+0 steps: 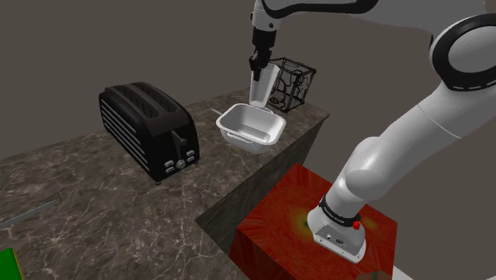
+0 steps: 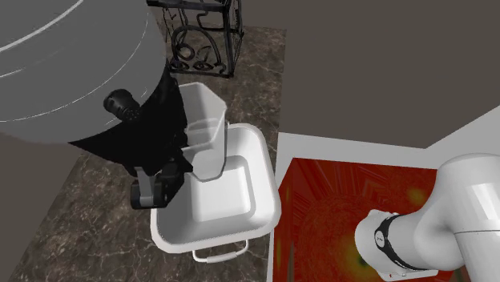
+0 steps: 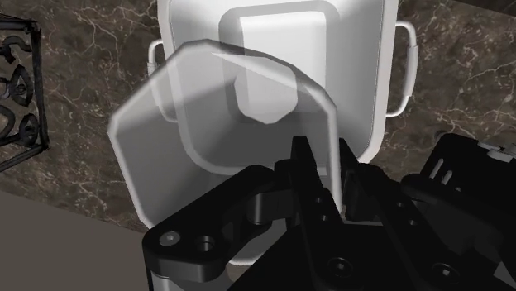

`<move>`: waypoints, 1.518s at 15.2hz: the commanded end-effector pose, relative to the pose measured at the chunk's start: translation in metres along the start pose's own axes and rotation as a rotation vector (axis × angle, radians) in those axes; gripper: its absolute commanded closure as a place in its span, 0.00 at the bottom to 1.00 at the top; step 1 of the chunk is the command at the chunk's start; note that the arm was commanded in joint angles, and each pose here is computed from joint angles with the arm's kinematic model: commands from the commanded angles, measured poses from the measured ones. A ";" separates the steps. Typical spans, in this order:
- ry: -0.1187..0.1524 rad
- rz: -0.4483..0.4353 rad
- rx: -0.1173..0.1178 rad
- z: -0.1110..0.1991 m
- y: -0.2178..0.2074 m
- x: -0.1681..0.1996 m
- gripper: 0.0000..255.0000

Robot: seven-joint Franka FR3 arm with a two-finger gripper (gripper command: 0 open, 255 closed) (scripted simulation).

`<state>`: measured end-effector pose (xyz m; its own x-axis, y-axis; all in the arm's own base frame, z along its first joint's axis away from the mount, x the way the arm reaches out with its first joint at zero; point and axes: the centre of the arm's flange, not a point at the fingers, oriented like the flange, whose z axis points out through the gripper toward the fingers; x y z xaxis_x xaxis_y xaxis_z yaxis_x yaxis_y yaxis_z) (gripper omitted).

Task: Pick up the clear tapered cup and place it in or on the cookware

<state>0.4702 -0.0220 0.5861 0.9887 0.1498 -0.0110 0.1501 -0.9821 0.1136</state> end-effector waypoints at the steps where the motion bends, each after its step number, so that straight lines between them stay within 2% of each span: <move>1: 0.001 0.000 0.000 0.011 -0.002 0.000 1.00; 14: 0.001 0.000 0.000 0.078 -0.009 0.000 1.00; 21: 0.001 0.000 0.000 0.078 -0.009 0.000 1.00; 22: 0.001 0.000 0.000 0.078 -0.009 0.000 0.00; 23: 0.001 0.000 0.000 0.078 -0.009 0.000 0.00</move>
<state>0.4696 -0.0217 0.5078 0.9886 0.1499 -0.0102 0.1501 -0.9821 0.1138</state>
